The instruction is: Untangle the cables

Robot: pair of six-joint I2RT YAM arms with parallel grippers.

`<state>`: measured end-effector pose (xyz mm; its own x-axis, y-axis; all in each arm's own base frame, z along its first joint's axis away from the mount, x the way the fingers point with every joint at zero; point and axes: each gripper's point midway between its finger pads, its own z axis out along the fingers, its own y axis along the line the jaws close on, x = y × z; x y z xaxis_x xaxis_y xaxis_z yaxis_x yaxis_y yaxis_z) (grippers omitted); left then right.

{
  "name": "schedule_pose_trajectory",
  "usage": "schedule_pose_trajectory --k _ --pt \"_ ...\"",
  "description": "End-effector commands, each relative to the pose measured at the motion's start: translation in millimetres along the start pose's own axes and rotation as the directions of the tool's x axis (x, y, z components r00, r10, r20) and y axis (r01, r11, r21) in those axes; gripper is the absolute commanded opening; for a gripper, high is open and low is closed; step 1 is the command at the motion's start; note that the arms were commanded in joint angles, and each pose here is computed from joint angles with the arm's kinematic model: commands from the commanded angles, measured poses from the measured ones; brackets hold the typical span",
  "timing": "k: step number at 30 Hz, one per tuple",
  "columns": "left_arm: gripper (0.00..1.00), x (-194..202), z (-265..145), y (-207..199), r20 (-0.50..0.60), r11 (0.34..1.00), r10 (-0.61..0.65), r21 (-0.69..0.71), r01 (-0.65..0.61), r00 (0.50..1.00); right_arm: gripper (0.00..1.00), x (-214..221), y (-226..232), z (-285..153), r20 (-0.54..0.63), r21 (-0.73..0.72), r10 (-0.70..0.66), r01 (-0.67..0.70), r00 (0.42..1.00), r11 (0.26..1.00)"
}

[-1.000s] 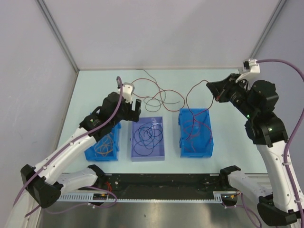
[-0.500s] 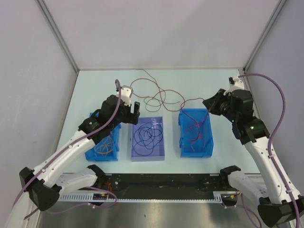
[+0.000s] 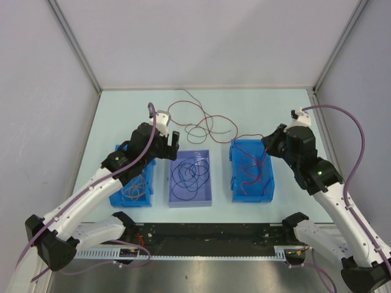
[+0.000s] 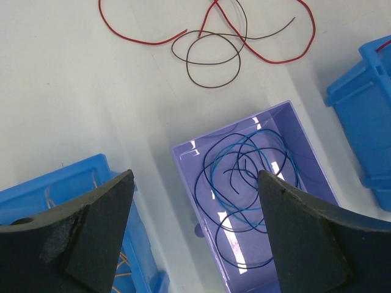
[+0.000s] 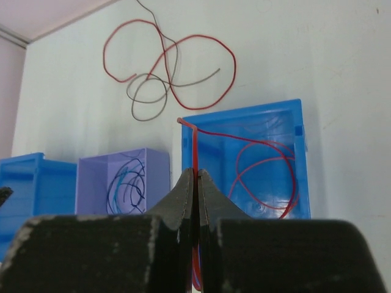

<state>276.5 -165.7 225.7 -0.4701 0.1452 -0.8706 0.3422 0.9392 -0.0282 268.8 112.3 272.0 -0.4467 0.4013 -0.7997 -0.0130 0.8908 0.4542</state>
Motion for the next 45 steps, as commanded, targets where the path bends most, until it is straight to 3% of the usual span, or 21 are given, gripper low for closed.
schedule_pose_trajectory --k 1,15,26,32,43,45 --pt "0.88 -8.7 -5.3 1.9 0.045 1.0 -0.024 -0.008 0.024 0.999 0.0 19.2 -10.2 11.2 -0.012 0.085 0.024 -0.023 1.0 0.996" --pt "0.87 -6.4 -10.7 9.7 0.054 0.999 -0.019 -0.043 0.022 0.998 0.0 62.8 -6.6 69.5 -0.103 0.097 -0.01 0.021 0.995 0.995" --pt "0.87 -6.1 -9.9 12.0 0.051 0.999 -0.005 -0.053 0.008 0.999 0.0 112.2 -41.6 91.3 -0.2 0.174 -0.007 0.042 0.98 0.984" --pt "0.87 -5.5 -9.3 12.0 0.049 0.998 -0.002 -0.056 0.005 0.999 0.0 130.6 -71.6 98.6 -0.244 0.248 0.07 -0.008 0.967 0.969" --pt "0.87 -3.2 -3.9 13.3 0.032 0.998 0.013 -0.07 -0.011 0.999 0.0 127.5 -60.0 107.9 -0.24 0.182 0.044 0.0 0.97 0.983" --pt "0.87 -3.1 -2.5 13.6 0.029 0.997 0.015 -0.072 -0.013 0.999 0.06 121.3 -55.6 106.6 -0.235 0.17 0.03 0.01 0.972 0.985"
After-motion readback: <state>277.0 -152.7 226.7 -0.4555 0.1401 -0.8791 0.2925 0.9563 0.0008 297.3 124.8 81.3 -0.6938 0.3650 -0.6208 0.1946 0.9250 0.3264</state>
